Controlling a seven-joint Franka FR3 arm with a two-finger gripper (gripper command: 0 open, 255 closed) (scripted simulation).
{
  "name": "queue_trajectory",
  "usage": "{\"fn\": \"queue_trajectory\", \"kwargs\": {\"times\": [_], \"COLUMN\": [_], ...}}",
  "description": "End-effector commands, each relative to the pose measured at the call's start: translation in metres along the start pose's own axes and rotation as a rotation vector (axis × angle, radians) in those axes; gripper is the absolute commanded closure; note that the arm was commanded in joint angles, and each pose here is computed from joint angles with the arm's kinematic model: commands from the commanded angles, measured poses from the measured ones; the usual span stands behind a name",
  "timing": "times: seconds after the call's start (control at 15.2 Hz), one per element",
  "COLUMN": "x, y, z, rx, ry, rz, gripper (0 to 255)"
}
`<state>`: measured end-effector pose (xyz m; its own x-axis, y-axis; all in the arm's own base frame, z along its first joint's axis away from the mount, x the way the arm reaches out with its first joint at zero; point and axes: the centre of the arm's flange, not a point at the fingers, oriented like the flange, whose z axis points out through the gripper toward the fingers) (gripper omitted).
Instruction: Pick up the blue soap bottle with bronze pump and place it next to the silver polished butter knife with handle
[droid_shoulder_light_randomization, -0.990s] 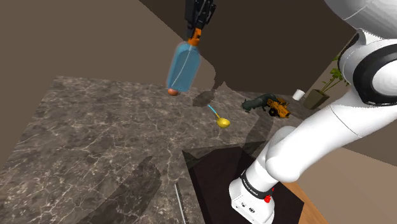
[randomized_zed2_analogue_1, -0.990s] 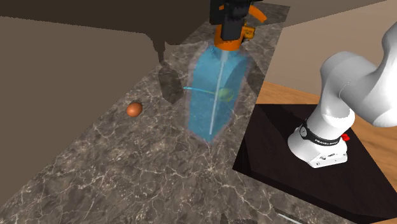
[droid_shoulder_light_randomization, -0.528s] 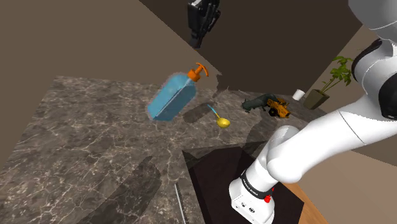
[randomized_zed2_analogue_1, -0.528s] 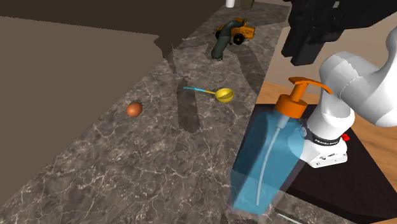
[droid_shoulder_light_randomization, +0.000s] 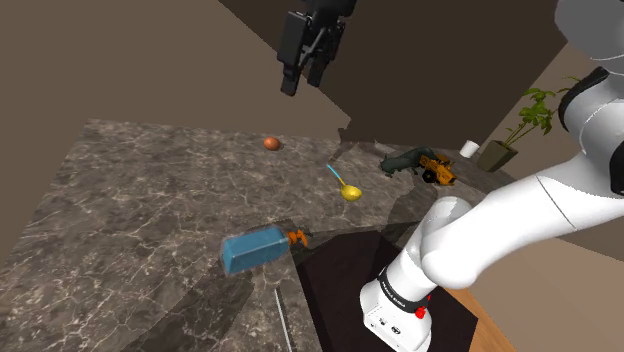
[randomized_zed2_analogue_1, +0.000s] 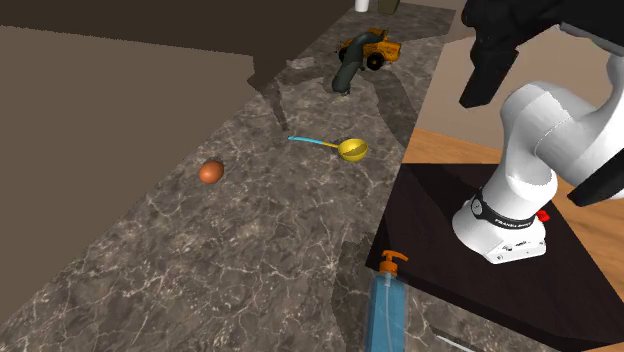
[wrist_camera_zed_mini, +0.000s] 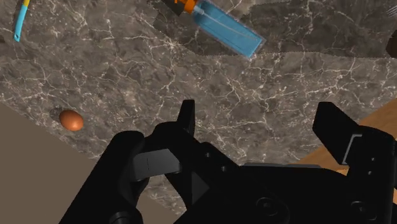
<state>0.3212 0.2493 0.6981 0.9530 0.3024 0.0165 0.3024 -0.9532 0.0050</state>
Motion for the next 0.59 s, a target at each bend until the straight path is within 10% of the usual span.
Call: {"fn": "queue_trajectory", "kwargs": {"times": [0.0,0.53], "x": [0.001,0.009], "y": [-0.007,-0.037], "z": [0.025,0.131], "rx": [-0.019,-0.098], "ry": [-0.011,-0.061], "rz": [-0.059,-0.303], "gripper": [0,0]}}
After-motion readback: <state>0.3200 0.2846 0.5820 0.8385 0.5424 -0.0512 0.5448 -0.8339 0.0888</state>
